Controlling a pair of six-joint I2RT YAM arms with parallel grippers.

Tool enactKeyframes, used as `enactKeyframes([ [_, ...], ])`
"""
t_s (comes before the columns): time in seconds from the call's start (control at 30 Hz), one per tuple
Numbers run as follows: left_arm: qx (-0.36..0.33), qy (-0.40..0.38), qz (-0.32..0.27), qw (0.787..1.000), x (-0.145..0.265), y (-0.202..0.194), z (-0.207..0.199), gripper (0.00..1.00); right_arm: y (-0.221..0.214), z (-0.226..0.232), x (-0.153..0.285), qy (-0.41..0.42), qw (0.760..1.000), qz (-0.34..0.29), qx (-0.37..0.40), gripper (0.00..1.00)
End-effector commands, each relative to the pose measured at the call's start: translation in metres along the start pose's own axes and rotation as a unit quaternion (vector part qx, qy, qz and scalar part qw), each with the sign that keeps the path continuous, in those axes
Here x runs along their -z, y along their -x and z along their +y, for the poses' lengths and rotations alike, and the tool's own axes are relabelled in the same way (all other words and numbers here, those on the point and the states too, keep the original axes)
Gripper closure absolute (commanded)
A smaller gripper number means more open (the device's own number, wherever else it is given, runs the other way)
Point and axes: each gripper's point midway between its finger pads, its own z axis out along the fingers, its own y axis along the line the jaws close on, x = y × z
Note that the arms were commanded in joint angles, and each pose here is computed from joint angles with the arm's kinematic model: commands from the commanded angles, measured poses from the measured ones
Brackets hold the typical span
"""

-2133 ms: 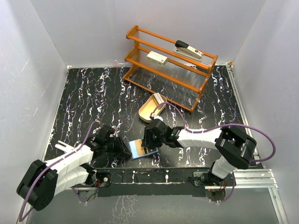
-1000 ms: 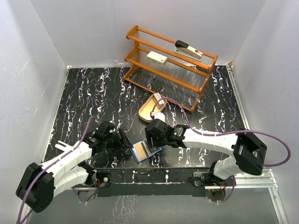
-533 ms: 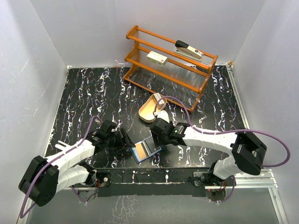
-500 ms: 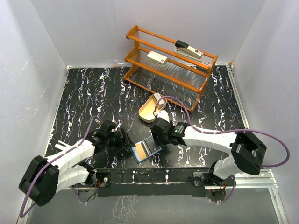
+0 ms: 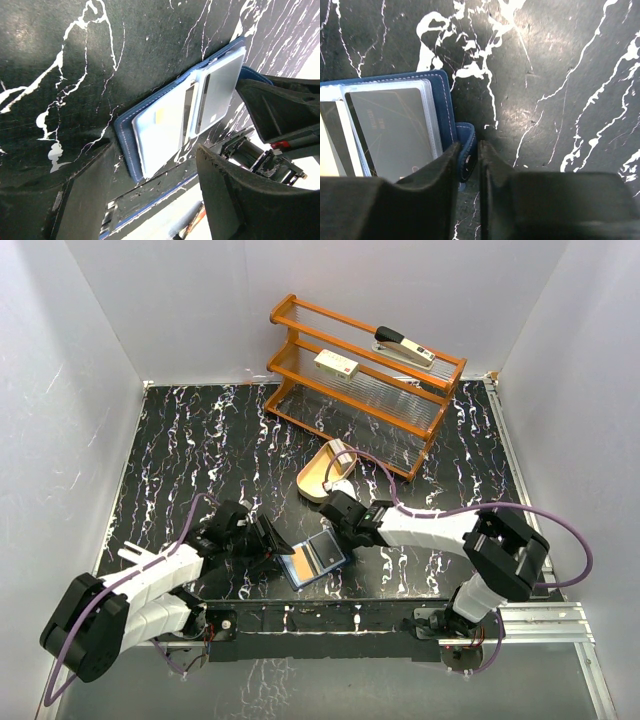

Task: Put the credit cards into the card holder
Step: Close the card holder at the center of the board.

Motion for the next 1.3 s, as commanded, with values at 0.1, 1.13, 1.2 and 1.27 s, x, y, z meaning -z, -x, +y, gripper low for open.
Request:
enactKeyframes([
  [0.1, 0.017, -0.022, 0.011, 1.000, 0.004, -0.008, -0.003, 0.35, -0.002, 0.026, 0.007, 0.084, 0.996, -0.011, -0.038, 0.98],
  [1.13, -0.017, -0.178, 0.052, 0.983, 0.032, -0.019, -0.081, 0.47, -0.013, 0.076, 0.031, 0.198, 0.973, -0.033, -0.115, 1.00],
  [1.2, -0.022, -0.171, 0.061, 0.983, 0.025, -0.022, -0.079, 0.53, -0.013, 0.077, 0.031, 0.198, 0.973, -0.032, -0.116, 1.00],
  [1.27, -0.025, -0.159, 0.065, 0.985, 0.017, -0.024, -0.074, 0.55, -0.014, 0.076, 0.031, 0.199, 0.972, -0.033, -0.117, 1.00],
])
